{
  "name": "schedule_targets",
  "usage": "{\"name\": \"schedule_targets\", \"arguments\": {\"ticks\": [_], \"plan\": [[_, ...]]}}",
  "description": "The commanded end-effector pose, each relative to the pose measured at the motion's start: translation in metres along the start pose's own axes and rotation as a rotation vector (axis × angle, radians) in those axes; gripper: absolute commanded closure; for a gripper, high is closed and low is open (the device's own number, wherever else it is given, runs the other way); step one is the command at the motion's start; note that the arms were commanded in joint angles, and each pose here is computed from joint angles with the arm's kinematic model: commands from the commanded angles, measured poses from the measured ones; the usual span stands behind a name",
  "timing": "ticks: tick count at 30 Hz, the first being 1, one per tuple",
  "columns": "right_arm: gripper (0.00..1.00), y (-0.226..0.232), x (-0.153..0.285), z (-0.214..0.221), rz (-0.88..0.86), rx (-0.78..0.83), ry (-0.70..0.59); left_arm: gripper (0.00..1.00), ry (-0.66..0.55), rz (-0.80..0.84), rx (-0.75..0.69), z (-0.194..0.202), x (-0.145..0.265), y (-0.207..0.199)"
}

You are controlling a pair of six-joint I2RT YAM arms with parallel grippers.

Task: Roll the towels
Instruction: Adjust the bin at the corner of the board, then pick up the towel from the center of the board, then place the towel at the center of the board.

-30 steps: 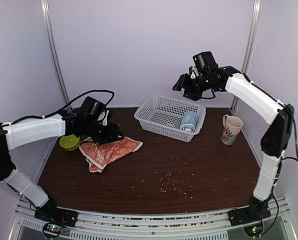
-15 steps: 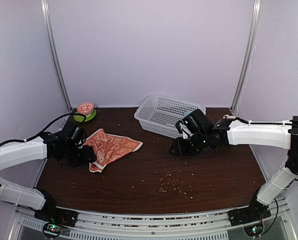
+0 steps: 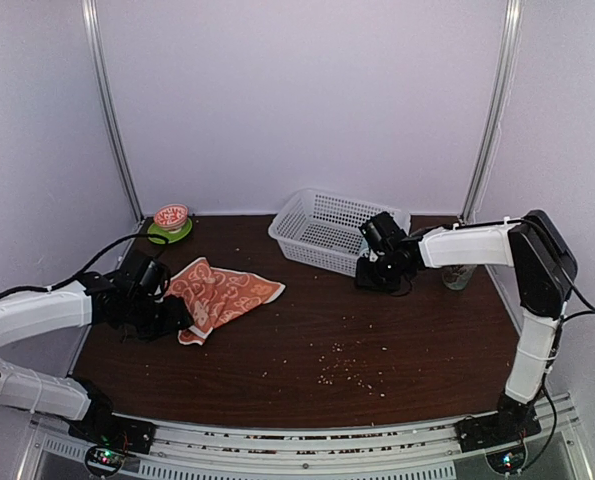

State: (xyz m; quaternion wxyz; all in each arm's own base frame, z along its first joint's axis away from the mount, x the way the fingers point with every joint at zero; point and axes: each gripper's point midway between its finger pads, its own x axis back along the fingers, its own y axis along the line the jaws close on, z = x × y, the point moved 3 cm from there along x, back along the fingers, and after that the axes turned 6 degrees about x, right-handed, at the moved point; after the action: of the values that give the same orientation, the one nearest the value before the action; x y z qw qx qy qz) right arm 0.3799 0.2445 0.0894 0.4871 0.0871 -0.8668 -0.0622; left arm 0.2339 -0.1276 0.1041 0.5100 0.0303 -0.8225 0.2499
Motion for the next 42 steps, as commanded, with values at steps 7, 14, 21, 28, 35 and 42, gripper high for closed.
{"name": "schedule_targets", "arguments": {"ticks": [7,14,21,28,35,42], "plan": [[0.50,-0.038,-0.021,-0.059,0.095,-0.105,-0.098,0.33,0.020,0.087,0.080,-0.010,-0.012,0.000],[0.45,0.019,0.006,-0.024,-0.149,0.032,-0.001,0.39,0.076,0.137,0.085,-0.018,-0.033,-0.022],[0.45,0.052,0.085,0.023,-0.277,0.127,-0.036,0.87,0.127,0.171,0.063,-0.018,-0.060,-0.044],[0.44,0.029,0.160,0.022,-0.274,0.171,-0.205,1.00,0.029,0.470,-0.287,0.003,0.029,-0.167],[0.43,0.008,0.179,0.028,-0.240,0.156,-0.285,0.93,0.065,0.588,-0.369,0.040,0.073,-0.215],[0.43,0.020,0.150,0.065,-0.333,0.150,-0.156,0.37,0.066,0.289,-0.216,0.042,0.028,-0.108]]}}
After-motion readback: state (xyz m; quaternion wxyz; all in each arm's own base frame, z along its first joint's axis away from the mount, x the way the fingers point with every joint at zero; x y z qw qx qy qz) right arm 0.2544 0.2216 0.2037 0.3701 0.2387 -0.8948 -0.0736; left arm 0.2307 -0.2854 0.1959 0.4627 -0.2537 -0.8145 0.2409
